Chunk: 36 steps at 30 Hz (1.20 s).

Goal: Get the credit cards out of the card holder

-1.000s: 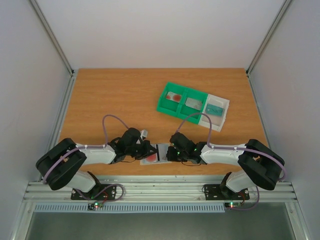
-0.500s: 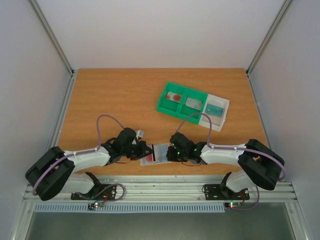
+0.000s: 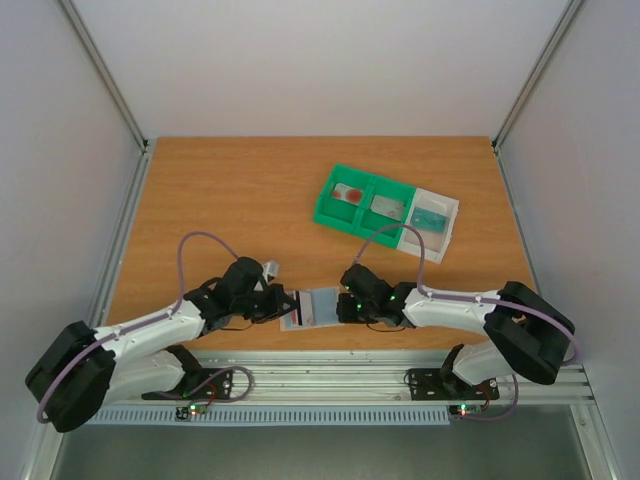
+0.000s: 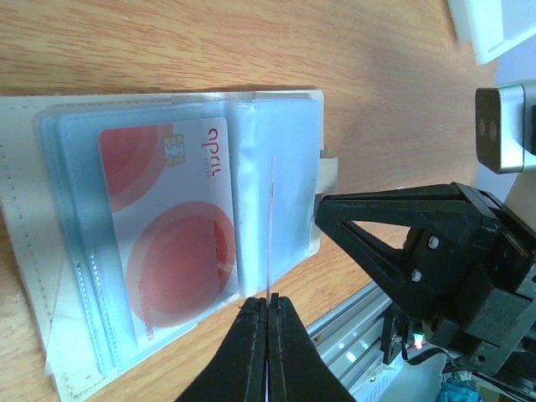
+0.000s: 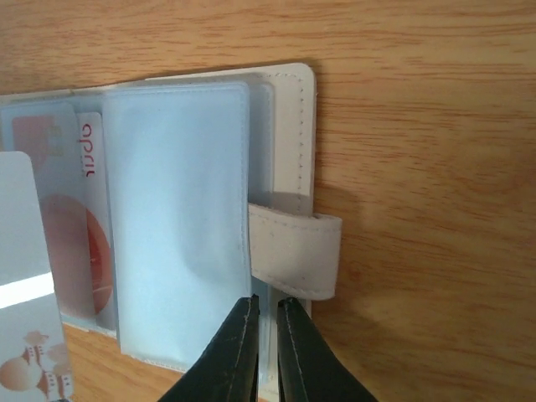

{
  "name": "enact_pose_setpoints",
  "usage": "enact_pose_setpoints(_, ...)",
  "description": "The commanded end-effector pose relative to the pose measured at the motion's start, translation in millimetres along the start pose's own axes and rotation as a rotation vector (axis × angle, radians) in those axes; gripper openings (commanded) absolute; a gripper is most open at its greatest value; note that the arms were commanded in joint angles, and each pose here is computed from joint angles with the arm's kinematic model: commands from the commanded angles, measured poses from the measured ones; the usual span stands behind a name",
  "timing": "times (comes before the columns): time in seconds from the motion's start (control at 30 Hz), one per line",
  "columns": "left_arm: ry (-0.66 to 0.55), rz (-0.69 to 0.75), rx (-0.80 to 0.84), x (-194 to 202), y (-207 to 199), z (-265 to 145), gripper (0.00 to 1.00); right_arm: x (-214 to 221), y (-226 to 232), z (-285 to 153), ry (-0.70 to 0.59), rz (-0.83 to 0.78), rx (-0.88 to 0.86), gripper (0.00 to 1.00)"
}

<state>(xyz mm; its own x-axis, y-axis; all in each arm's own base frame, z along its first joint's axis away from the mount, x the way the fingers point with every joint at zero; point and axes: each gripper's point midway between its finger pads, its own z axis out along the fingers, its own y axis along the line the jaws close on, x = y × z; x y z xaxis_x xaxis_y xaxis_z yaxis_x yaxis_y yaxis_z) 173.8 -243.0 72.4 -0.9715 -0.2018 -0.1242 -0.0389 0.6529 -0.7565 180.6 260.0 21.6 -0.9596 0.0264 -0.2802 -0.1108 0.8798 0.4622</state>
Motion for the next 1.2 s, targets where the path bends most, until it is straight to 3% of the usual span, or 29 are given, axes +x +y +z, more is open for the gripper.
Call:
enact_pose_setpoints(0.0,-0.035,-0.002,0.006,-6.0,-7.0,-11.2,0.01,-15.8,9.6,-21.2,-0.065,-0.103,0.001,0.11)
enact_pose_setpoints(0.2,-0.077,-0.053,0.059,-11.7,-19.9,-28.2,0.01,-37.7,44.9,-54.6,-0.175,-0.335,-0.096,0.14)
enact_pose_setpoints(0.37,-0.121,-0.078,0.129,-15.5,-37.1,-47.6,0.0,-43.7,81.1,-80.1,-0.287,-0.62,-0.209,0.19)
enact_pose_setpoints(0.67,-0.2,-0.158,0.264,-17.3,-63.2,-86.6,0.01,7.8,133.9,-113.4,-0.456,-1.274,-0.399,0.23)
enact_pose_setpoints(0.87,-0.258,-0.207,0.263,-19.7,-56.3,-98.4,0.01,19.4,147.9,-118.1,-0.533,-1.497,-0.403,0.25)
enact_pose_setpoints(1.17,-0.218,-0.255,0.338,-14.8,-69.6,-103.3,0.0,7.0,151.1,-109.7,-0.669,-1.696,-0.221,0.28)
